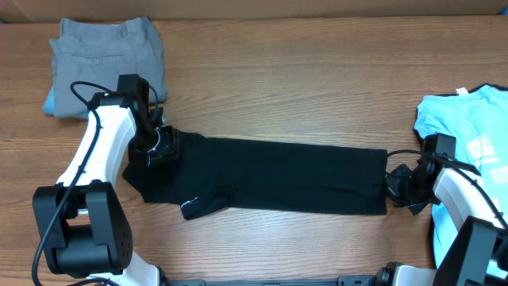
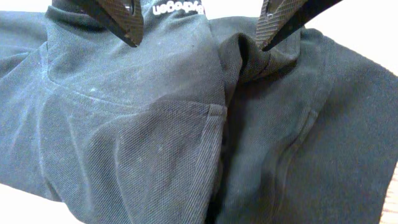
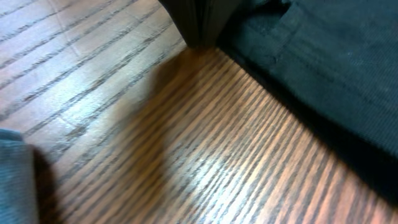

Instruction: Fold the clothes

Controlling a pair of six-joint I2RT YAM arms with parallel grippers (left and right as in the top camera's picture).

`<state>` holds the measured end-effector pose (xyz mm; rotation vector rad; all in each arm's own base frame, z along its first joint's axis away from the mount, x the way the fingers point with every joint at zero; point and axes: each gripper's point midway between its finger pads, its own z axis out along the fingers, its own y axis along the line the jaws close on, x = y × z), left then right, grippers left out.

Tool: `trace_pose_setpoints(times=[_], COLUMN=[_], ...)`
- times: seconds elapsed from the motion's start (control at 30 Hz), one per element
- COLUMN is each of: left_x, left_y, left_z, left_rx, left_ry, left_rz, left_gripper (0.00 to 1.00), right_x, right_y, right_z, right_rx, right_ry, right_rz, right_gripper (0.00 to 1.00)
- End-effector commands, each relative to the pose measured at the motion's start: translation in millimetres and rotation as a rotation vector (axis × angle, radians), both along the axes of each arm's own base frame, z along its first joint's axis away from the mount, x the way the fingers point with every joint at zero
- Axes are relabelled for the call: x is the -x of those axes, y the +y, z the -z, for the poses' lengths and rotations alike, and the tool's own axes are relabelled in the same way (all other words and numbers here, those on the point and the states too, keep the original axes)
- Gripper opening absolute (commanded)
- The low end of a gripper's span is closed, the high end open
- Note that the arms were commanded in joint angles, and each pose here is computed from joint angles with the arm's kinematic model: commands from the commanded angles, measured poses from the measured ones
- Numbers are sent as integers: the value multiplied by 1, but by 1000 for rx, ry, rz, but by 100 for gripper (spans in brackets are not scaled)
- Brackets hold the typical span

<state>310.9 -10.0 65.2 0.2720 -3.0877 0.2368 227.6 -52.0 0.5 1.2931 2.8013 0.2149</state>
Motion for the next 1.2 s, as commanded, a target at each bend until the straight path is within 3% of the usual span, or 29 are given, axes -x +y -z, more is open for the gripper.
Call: trace_pose_setpoints(times=[0.0, 0.27, 0.33, 0.37, 0.4, 0.43, 0.63, 0.8, 0.9, 0.93, 1.0, 1.03, 1.1, 1.17], left_x=[-9, -10, -6, -3, -3, -6, -20, -36, -40, -38, -34, -30, -24, -15], left_y=[-3, 1, -4, -9, -12, -14, -9, 2, 8, 8, 8, 8, 7, 6], left_z=[-9, 17, 23, 25, 25, 24, 13, -3, -6, -6, -5, -5, -4, -3], left_rx=[14, -10, 19, 47, 67, 77, 71, 43, 27, 26, 26, 28, 32, 39], left_ry=[-67, -103, -97, -95, -97, -106, -150, -197, -207, -202, -183, -169, -142, -108], left_rz=[53, 92, 93, 93, 91, 91, 82, 70, 62, 61, 61, 61, 63, 63], left_gripper=[62, 63, 55, 43, 19, 13, 4, 5, 17, 24, 54, 63, 66, 56], right_x=[3, 3, 3, 3, 3, 2, 1, 1, 1, 1, 1, 1, 1, 1], right_y=[-13, -12, -12, -12, -12, -13, -10, -9, -9, -9, -9, -9, -8, -8], right_z=[-3, -3, -3, -3, -3, -3, -3, -3, -3, -3, -3, -3, -3, -3], right_rx=[65, 63, 63, 63, 63, 63, 46, 42, 42, 42, 42, 42, 40, 40], right_ry=[10, 10, 10, 10, 9, 6, 0, 0, 0, 0, 0, 0, -1, -1], right_rz=[59, 57, 57, 57, 57, 57, 55, 54, 54, 54, 54, 54, 51, 51], right_gripper=[4, 4, 4, 4, 4, 4, 4, 4, 4, 4, 4, 4, 4, 4])
